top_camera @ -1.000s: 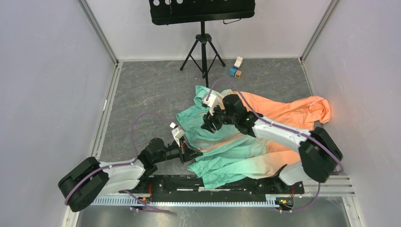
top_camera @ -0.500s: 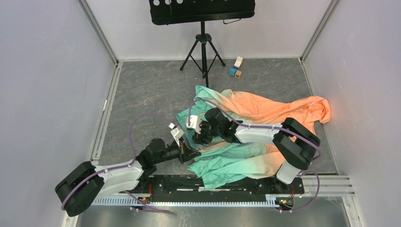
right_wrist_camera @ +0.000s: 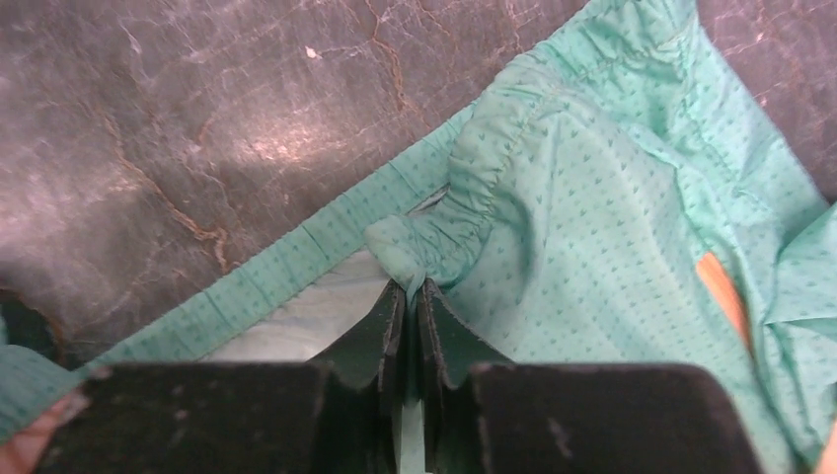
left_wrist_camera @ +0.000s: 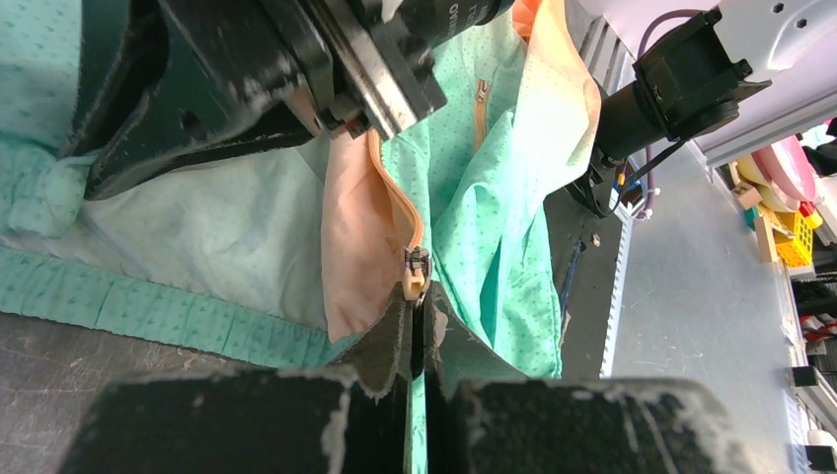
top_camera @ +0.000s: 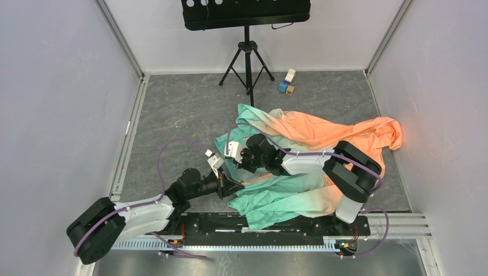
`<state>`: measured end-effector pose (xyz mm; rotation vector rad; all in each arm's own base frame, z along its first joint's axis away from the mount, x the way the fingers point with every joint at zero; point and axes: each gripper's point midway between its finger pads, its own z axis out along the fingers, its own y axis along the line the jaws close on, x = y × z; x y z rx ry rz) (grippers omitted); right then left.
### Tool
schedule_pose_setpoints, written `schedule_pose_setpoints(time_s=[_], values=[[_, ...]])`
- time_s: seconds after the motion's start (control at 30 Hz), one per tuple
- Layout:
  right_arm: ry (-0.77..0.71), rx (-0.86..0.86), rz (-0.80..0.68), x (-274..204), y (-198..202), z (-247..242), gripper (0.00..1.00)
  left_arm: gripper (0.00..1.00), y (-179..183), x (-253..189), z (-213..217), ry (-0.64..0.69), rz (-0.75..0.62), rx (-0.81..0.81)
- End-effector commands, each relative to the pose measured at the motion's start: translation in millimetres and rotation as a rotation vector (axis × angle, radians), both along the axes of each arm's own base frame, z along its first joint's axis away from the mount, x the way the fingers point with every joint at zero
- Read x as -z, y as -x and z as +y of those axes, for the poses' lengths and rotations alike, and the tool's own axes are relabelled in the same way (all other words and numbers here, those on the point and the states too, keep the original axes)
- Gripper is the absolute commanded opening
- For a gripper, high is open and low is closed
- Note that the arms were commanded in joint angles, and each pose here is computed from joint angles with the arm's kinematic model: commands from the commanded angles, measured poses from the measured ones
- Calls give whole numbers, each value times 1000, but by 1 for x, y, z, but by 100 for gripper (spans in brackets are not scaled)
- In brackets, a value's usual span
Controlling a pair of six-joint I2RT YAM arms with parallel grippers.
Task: Zip up the jacket
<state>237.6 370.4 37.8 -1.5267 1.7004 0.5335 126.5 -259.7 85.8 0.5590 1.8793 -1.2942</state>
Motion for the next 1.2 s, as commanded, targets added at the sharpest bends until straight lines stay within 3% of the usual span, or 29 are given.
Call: schedule_pose_setpoints(time_s=[0.0, 0.17, 0.27, 0.37, 0.47, 0.67, 1.03, 1.17], values=[[-140, -13, 72, -33, 1, 11, 3, 2, 12, 27, 13, -47, 32, 1], [-211, -97, 292, -59, 16, -3, 0, 2, 8, 25, 11, -67, 6, 10], [-174, -158, 376, -63, 26, -19, 6, 2, 6, 18, 7, -59, -47, 31], [-171, -202, 387, -69, 30, -29, 13, 2, 5, 16, 4, -70, -83, 57], [-213, -257, 412, -78, 38, -33, 13, 2, 0, 7, -3, -72, -134, 81], [-223, -342, 450, -89, 48, -38, 2, 2, -3, 5, -2, -57, -197, 76], [-280, -439, 479, -95, 64, -38, 1, 2, -15, -13, -8, -42, -413, 96], [-289, -490, 454, -99, 72, -42, 0, 2, -11, -16, -11, -7, -433, 123]])
